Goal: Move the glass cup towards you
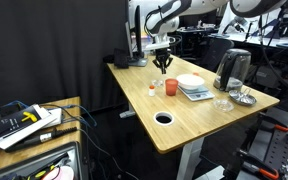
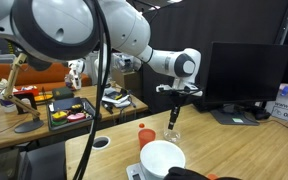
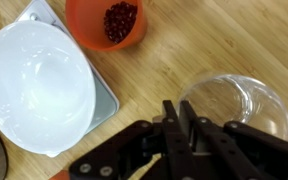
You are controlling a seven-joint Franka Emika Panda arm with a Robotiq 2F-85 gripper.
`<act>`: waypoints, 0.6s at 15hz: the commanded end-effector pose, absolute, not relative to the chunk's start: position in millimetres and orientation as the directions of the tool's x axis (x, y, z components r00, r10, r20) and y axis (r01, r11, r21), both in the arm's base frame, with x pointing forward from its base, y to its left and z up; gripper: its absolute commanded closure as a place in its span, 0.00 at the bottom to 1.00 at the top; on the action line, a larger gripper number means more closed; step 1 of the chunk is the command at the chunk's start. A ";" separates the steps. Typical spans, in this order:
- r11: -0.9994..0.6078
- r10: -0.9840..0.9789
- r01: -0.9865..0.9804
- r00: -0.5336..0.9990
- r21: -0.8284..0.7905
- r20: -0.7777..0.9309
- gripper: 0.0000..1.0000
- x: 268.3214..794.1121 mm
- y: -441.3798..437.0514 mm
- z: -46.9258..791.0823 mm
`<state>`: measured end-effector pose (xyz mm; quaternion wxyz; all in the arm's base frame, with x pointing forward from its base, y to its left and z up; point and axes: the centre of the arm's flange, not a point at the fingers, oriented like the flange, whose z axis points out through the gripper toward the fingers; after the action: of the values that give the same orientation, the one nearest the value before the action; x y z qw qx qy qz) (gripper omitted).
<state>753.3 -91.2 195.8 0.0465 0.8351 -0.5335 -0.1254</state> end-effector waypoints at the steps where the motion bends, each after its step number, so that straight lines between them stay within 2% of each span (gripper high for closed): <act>1: -0.397 -0.912 -0.896 0.361 0.197 -0.195 1.00 772.9 -96.6 198.2; 9: -0.384 -0.914 -0.917 0.361 0.107 -0.183 0.99 774.3 -101.6 238.2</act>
<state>765.8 -97.3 221.1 0.0167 0.8312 -0.5454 -0.1065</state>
